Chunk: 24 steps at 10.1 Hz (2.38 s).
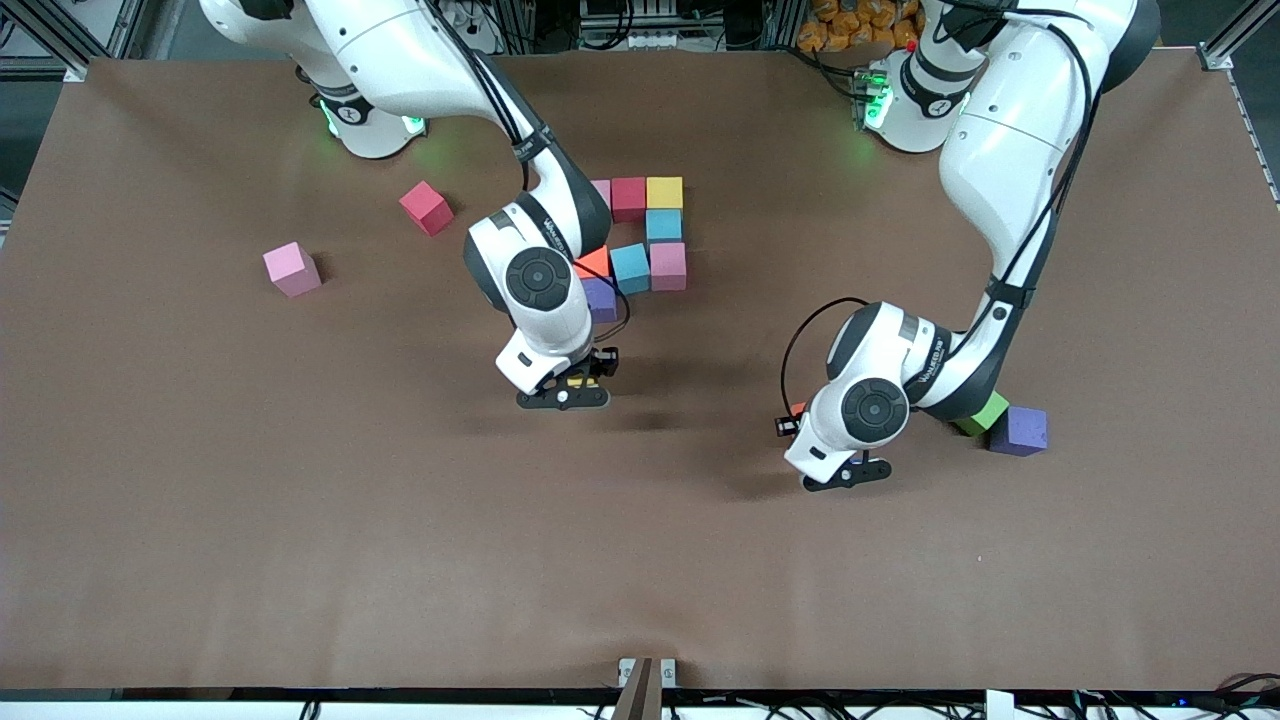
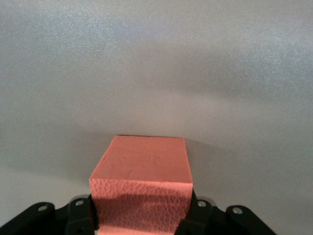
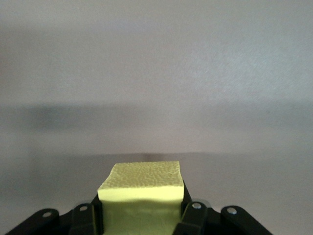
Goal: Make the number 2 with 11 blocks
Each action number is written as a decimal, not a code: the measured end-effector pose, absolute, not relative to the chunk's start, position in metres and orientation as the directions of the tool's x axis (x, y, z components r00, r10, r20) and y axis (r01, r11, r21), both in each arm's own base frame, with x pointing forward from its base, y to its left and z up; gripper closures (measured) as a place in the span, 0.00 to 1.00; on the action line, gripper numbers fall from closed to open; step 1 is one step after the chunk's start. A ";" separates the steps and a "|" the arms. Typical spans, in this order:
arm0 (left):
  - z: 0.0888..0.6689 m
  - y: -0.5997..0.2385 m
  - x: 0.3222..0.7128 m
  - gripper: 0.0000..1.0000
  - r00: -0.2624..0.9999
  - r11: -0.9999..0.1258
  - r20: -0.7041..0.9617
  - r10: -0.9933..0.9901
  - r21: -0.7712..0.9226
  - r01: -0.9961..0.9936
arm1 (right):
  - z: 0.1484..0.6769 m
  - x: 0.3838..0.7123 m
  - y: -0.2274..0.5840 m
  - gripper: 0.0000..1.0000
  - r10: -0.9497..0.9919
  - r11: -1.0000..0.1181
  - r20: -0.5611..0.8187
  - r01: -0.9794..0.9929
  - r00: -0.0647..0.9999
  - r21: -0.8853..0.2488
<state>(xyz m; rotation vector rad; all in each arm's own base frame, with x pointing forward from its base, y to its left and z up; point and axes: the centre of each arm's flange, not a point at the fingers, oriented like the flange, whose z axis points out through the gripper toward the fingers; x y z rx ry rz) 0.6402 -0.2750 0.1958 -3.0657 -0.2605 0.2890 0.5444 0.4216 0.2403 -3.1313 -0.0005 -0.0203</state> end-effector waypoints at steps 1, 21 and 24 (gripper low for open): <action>0.198 -0.275 0.642 0.40 0.970 -0.985 -0.174 0.172 -0.062 0.164 | 0.230 0.536 0.423 0.45 -0.004 -1.000 0.016 -0.004 1.000 -0.010; 0.273 -0.309 0.642 0.41 0.901 -0.905 -0.083 0.426 -0.038 0.424 | 0.203 0.480 0.453 0.45 0.035 -0.999 -0.003 0.035 0.999 -0.005; 0.274 -0.311 0.641 0.41 0.902 -0.906 -0.083 0.423 -0.035 0.421 | 0.203 0.479 0.454 0.45 0.040 -0.999 0.003 0.040 0.999 -0.006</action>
